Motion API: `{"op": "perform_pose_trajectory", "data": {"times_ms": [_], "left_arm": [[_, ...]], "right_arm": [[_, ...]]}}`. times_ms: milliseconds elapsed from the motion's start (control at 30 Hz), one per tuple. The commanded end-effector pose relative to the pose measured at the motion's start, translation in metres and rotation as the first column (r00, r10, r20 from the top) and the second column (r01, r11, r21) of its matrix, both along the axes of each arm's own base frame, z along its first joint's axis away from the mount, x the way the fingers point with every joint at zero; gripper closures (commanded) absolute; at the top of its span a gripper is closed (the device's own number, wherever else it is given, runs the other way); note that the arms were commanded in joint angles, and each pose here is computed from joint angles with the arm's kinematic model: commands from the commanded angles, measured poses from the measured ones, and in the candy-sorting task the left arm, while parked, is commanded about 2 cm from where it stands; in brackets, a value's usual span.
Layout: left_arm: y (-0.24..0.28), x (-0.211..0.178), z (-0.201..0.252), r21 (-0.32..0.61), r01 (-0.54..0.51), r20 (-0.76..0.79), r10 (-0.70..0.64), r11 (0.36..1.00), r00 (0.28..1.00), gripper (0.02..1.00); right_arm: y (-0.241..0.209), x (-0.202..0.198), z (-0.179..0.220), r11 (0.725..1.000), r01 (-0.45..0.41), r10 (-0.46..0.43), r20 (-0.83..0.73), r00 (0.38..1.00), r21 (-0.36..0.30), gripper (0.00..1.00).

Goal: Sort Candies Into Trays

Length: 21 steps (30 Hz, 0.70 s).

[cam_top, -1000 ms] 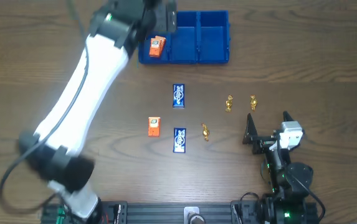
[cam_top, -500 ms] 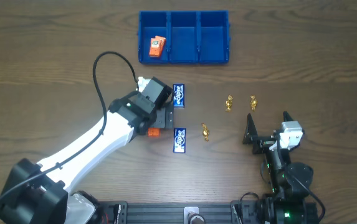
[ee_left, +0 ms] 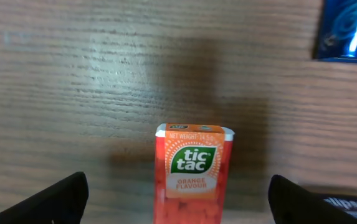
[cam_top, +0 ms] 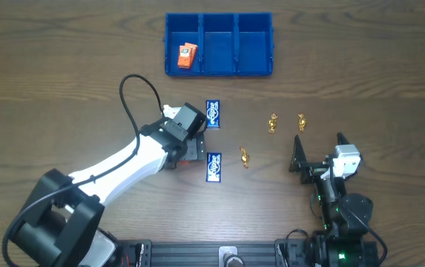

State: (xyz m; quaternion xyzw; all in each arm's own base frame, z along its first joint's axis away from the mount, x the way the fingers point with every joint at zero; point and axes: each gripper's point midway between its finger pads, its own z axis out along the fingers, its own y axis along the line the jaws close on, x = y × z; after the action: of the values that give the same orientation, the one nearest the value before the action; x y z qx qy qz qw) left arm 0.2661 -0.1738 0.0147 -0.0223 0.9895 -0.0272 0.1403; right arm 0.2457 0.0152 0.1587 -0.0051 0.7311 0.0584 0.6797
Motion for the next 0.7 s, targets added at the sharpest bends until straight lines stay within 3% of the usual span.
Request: {"op": "perform_pose_trajectory", "data": {"times_ms": [33,267,333,467,700], "left_arm": [[-0.001,-0.004,-0.016,0.01,-0.016,-0.039,0.016,1.0,0.999,0.143],[-0.003,-0.006,-0.027,0.021,-0.001,-0.058,0.002,1.0,0.998,0.242],[-0.004,-0.006,-0.027,0.018,0.0,-0.057,0.001,1.0,0.998,0.323],[-0.005,-0.005,-0.027,0.013,0.0,-0.051,0.001,1.0,0.999,0.584],[-0.007,-0.003,-0.026,0.008,0.0,-0.043,0.001,1.0,0.999,0.691]], "right_arm": [[0.001,0.0,0.0,1.0,-0.006,0.006,-0.001,1.0,0.002,0.003],[0.001,0.0,0.0,1.0,-0.006,0.006,-0.001,1.0,0.002,0.003],[0.001,0.0,0.0,1.0,-0.006,0.006,-0.001,1.0,0.002,0.003],[0.001,0.0,0.0,1.0,-0.006,0.006,-0.001,1.0,0.002,0.003],[0.001,0.0,0.0,1.0,-0.006,0.006,-0.001,1.0,0.002,0.003]]}}
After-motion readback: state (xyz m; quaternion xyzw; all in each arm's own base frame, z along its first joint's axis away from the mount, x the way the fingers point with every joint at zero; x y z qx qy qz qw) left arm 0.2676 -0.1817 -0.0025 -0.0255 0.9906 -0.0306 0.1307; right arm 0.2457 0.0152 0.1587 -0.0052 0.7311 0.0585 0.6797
